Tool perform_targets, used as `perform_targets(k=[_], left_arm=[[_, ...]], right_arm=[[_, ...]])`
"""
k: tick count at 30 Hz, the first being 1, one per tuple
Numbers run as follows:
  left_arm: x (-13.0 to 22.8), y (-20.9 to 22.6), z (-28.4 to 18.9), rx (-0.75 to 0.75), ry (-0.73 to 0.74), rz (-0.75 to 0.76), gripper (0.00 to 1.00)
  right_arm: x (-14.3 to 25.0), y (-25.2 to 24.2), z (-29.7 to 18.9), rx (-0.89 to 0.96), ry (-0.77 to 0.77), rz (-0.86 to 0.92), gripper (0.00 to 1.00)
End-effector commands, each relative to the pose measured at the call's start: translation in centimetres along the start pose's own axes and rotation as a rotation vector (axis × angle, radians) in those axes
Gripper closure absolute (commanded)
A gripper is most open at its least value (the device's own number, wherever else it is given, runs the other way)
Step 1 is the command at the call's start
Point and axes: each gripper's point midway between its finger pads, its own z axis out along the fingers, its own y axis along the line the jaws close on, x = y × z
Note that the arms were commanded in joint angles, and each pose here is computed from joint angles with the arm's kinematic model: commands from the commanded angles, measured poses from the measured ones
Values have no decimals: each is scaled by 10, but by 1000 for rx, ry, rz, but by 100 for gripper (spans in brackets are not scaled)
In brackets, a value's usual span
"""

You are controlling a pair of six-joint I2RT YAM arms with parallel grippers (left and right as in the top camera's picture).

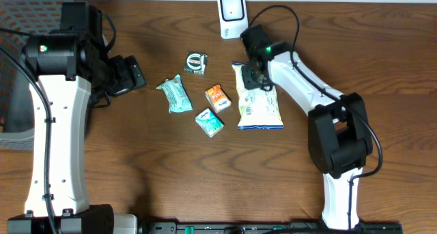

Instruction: Scan the item barcode

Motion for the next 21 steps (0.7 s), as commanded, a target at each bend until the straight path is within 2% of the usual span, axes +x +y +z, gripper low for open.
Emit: perform_targets(k=[1, 6, 10, 17, 21], left_arm=[[1, 1, 2, -6, 8, -15, 2], [1, 1, 2, -6, 8, -14, 2], [1, 1, 2, -6, 8, -15, 2], [1, 1, 2, -6, 8, -14, 2], [1, 1, 2, -6, 8, -15, 2]], right_arm=[[-25, 1, -47, -30, -68, 19, 57], [11, 3, -60, -21, 83, -13, 57], [50, 3, -42, 10, 210, -50, 57], [97, 8, 11, 26, 266, -54, 57], [100, 9, 15, 28, 263, -40, 56]])
